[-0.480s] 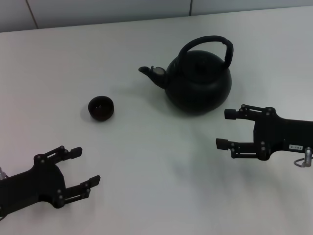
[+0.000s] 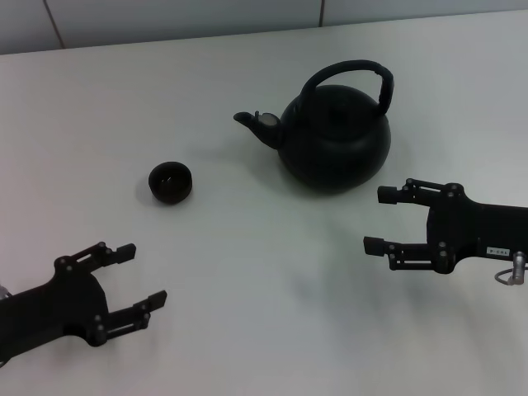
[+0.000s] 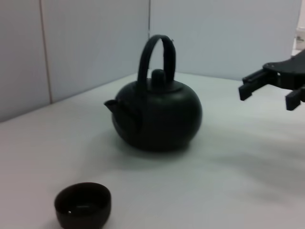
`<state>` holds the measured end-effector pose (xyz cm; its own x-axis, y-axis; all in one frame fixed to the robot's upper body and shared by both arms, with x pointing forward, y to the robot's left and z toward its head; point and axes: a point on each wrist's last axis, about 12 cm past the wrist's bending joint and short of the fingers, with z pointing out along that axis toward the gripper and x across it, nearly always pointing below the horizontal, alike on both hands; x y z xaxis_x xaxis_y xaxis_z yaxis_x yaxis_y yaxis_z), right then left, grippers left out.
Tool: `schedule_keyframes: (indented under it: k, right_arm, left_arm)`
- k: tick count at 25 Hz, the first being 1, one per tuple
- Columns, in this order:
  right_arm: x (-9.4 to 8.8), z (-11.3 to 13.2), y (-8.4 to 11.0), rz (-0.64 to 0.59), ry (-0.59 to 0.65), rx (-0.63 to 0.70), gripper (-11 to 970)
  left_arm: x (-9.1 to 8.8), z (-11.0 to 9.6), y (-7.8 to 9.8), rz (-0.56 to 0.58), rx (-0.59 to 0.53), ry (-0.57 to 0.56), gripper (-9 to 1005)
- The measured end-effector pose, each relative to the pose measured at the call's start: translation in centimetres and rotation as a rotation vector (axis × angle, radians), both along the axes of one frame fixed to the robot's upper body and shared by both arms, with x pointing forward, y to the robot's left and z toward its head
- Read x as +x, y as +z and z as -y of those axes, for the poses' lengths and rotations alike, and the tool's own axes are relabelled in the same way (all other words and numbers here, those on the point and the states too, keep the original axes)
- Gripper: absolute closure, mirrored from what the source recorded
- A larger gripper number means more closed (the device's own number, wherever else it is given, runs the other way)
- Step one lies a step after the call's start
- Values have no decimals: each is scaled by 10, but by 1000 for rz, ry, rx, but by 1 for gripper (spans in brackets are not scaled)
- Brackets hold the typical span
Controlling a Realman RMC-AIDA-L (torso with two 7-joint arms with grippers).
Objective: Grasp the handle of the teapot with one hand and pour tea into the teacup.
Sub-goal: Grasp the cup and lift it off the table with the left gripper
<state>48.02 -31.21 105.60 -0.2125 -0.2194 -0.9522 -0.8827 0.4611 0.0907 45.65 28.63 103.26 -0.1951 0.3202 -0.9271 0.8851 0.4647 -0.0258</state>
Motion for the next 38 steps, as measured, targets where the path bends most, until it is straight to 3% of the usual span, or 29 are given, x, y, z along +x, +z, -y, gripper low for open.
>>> schedule_keyframes:
  k: [3,8,21,38]
  right_arm:
    - [0,0,0,0,0,0,144]
    - [-1,0,0,-2,-2,0,144]
    - [0,0,1,4,5,3,142]
    - [2,-1,3,7,12,5,143]
  left_arm:
    - [1,-5,2,25,-13,42,192]
    - [8,-25,10,91,-93,217,192]
    - [55,11,1,111,-49,143,191]
    - [84,38,-12,125,66,125,192]
